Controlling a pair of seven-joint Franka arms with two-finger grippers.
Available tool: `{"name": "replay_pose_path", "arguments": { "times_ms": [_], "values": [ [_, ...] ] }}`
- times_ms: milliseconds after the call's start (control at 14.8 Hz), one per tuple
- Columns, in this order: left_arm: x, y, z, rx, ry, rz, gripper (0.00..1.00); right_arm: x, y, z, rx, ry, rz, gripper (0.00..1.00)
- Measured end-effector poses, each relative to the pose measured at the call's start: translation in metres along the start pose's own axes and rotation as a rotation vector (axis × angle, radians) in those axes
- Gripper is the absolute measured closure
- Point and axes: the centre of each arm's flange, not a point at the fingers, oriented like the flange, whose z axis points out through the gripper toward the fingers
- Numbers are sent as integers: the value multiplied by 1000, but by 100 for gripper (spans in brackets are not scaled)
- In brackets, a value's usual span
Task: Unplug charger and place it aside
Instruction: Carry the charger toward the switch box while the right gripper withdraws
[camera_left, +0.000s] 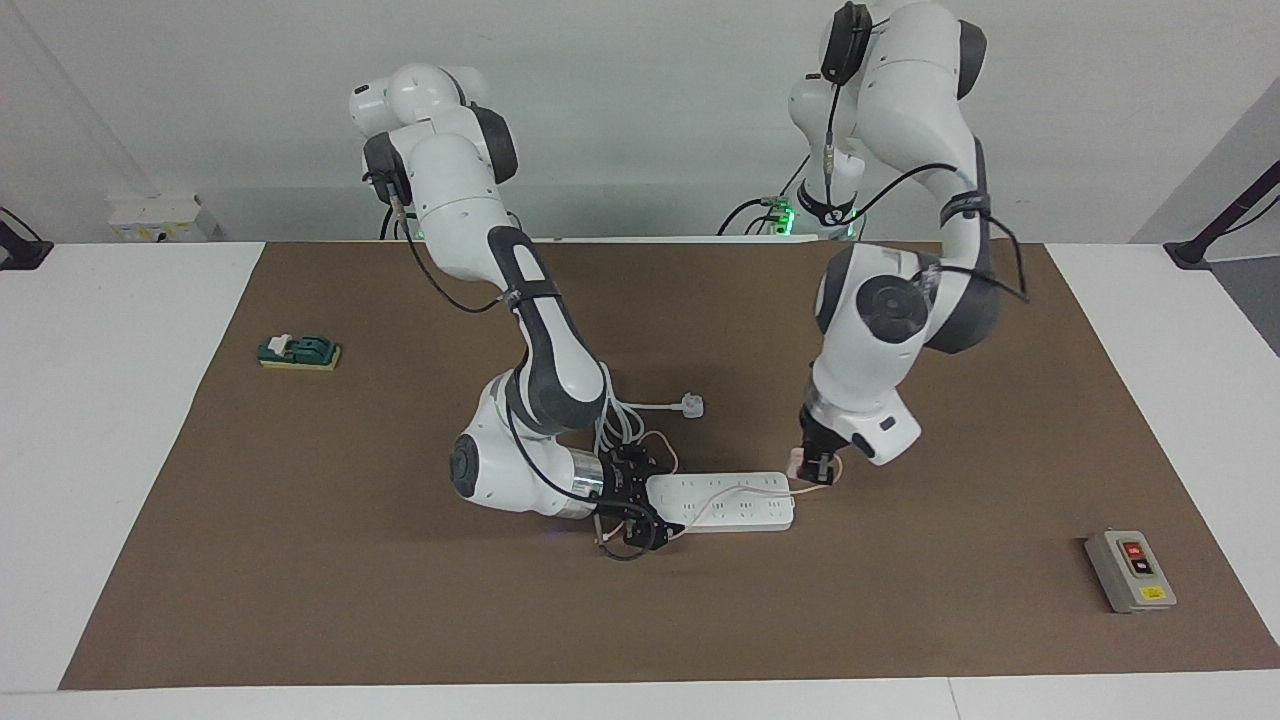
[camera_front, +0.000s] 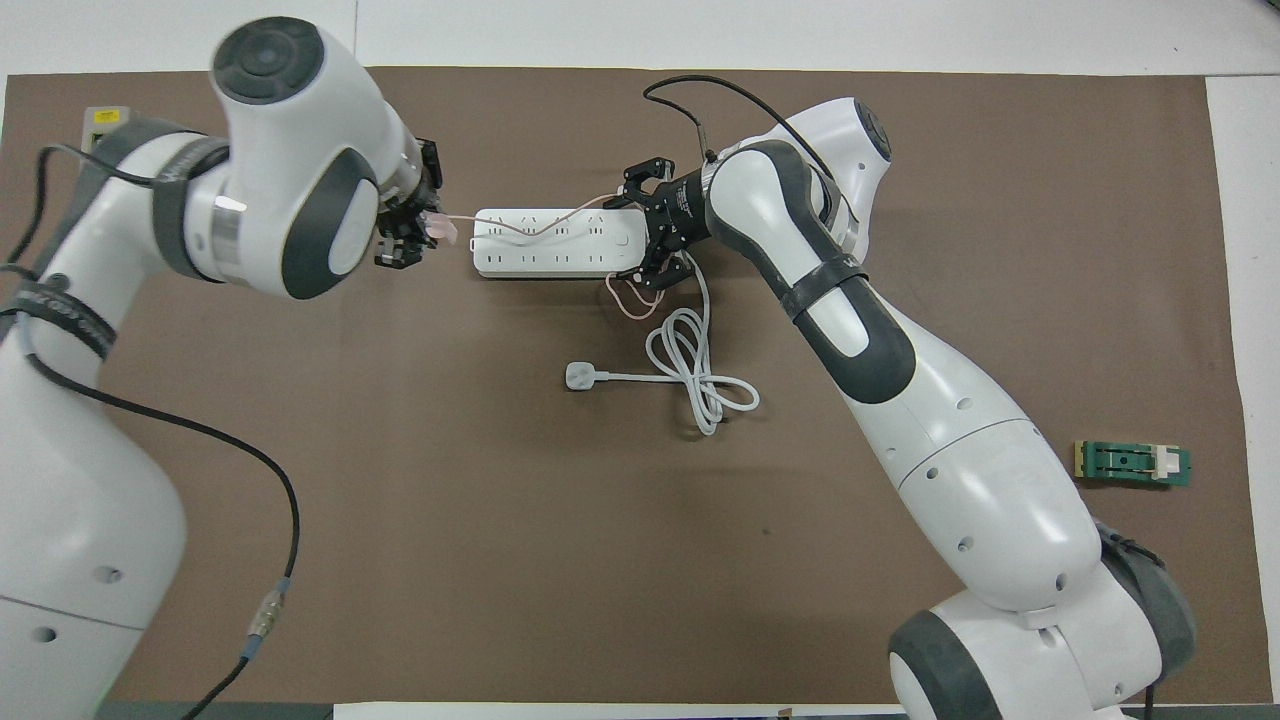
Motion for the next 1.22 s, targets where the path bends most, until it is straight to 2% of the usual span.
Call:
{"name": "replay_pose_path", "arguments": {
  "times_ms": [203,407,475,678,949,1220],
  "values": [
    [51,-16,-43,1,-13,52,69,0,0,0,0,0,0,4],
    [94,-31,-59,23,-48,124,69,0,0,0,1,0,3,4],
    [113,-37,-64,25,-67,144,69,-2,0,1,5,2,3,0],
    [178,-61,-82,21,-120,209,69,-24,-4,-13,30,-2,19,0],
    [217,-81,-89,29,-138,292,69,-69,-7,-99,42,-5,31,0],
    [211,-87,-77,51,-159,408,69,-84,8,-196,4,6,18,0]
  ]
}}
